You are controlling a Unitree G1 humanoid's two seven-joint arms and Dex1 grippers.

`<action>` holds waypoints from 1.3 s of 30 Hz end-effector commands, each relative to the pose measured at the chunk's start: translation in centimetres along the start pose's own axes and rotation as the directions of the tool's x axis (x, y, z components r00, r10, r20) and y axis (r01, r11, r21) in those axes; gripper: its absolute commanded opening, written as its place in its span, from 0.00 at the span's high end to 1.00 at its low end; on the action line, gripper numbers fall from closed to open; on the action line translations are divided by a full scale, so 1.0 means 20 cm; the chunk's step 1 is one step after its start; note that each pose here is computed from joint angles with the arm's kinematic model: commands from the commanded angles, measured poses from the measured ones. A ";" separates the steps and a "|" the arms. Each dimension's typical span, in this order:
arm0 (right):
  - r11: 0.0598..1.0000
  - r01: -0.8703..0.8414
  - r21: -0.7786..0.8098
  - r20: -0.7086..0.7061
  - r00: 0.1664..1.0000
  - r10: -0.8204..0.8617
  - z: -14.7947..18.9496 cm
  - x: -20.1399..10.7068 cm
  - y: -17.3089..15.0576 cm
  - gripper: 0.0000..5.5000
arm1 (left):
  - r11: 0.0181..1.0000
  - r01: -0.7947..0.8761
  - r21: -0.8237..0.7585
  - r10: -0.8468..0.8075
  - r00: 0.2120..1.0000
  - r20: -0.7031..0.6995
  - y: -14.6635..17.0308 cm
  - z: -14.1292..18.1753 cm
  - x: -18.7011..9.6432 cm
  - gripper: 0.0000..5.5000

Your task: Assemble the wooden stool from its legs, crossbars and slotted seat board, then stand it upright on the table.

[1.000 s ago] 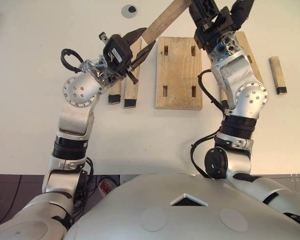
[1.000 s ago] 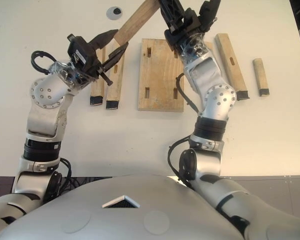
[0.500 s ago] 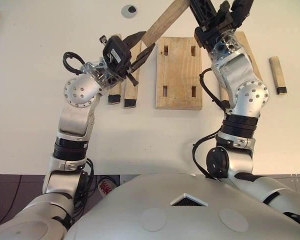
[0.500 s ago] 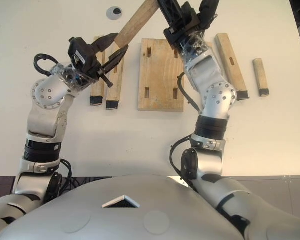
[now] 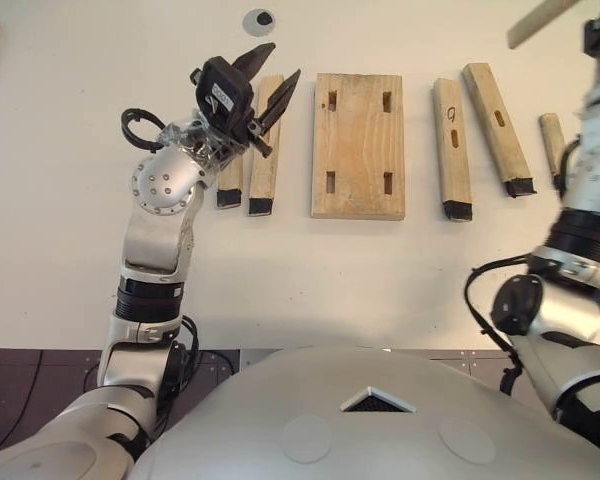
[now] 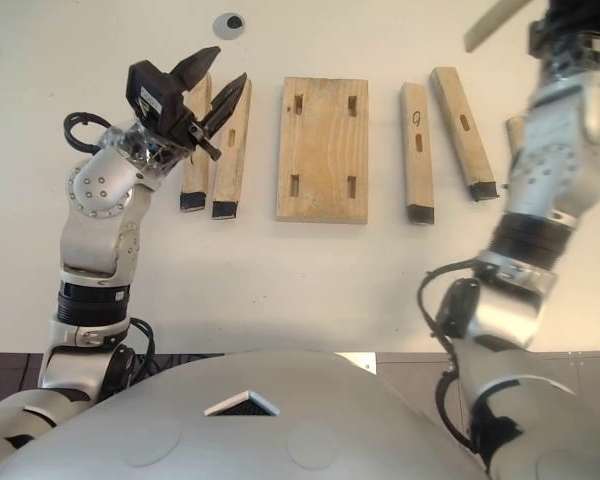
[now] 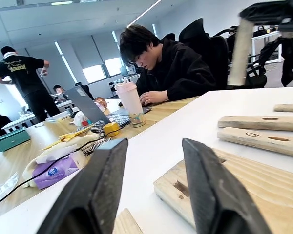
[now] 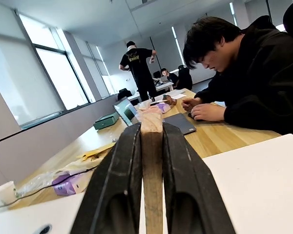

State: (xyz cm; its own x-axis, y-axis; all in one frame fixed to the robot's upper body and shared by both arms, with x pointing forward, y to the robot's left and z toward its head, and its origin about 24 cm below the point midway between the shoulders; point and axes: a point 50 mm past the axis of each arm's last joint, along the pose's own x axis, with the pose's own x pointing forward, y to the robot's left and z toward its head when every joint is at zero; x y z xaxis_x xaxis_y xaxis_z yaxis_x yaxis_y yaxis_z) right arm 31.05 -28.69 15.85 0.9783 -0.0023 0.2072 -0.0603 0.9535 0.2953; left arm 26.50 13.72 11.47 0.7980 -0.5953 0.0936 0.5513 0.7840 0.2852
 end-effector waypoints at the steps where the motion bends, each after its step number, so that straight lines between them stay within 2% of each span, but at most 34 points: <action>1: 0.998 0.050 0.043 -0.111 0.993 -0.045 0.03 -0.13 -0.19 0.93 | 0.991 -0.133 -0.010 0.133 0.991 -0.016 0.08 -0.01 -0.04 0.75; 3: 0.993 0.086 0.080 -0.117 0.990 -0.076 0.05 -0.20 -0.25 0.93 | 0.979 -0.205 -0.021 0.205 0.979 -0.018 0.12 -0.02 -0.04 0.78; 6: 0.986 0.103 0.133 -0.131 0.988 -0.085 0.02 -0.21 -0.26 0.93 | 0.964 -0.261 -0.045 0.260 0.965 -0.029 0.14 -0.03 -0.05 0.79; 12: 0.986 0.070 0.150 -0.159 0.986 -0.046 -0.08 -0.17 -0.21 0.93 | 0.976 -0.215 -0.023 0.215 0.976 -0.024 0.13 -0.04 0.00 0.79; 19: 0.991 0.098 0.093 -0.203 0.976 -0.078 -0.30 -0.13 -0.24 0.93 | 0.984 -0.175 -0.025 0.174 0.984 -0.029 0.10 -0.05 0.02 0.79; 26: 0.994 0.072 0.079 -0.243 0.969 -0.050 -0.42 -0.11 -0.20 0.93 | 0.989 -0.145 -0.024 0.144 0.989 -0.036 0.08 -0.06 0.03 0.79; 29: 0.999 0.021 -0.025 -0.266 0.964 -0.027 -0.44 -0.13 -0.19 0.93 | 0.990 -0.138 -0.025 0.138 0.990 -0.037 0.07 -0.06 0.04 0.79; 32: 0.983 -0.063 -0.170 -0.282 0.959 0.013 -0.46 -0.17 -0.16 0.93 | 0.987 -0.158 -0.031 0.157 0.987 -0.036 0.07 -0.06 0.03 0.79; 39: 0.986 0.024 -0.166 -0.372 0.924 -0.085 -0.69 -0.42 -0.14 0.93 | 0.980 -0.191 -0.050 0.190 0.981 -0.035 0.06 -0.07 0.02 0.79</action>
State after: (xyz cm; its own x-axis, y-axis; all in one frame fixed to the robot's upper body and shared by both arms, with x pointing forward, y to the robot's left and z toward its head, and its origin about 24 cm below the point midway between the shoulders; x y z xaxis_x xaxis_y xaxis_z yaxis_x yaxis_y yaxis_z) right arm 28.51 -28.49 6.17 0.9974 0.0535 0.0481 -0.0572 0.9952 0.0798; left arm 28.01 14.48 10.77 0.8901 -0.4398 0.1201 0.4106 0.8878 0.2077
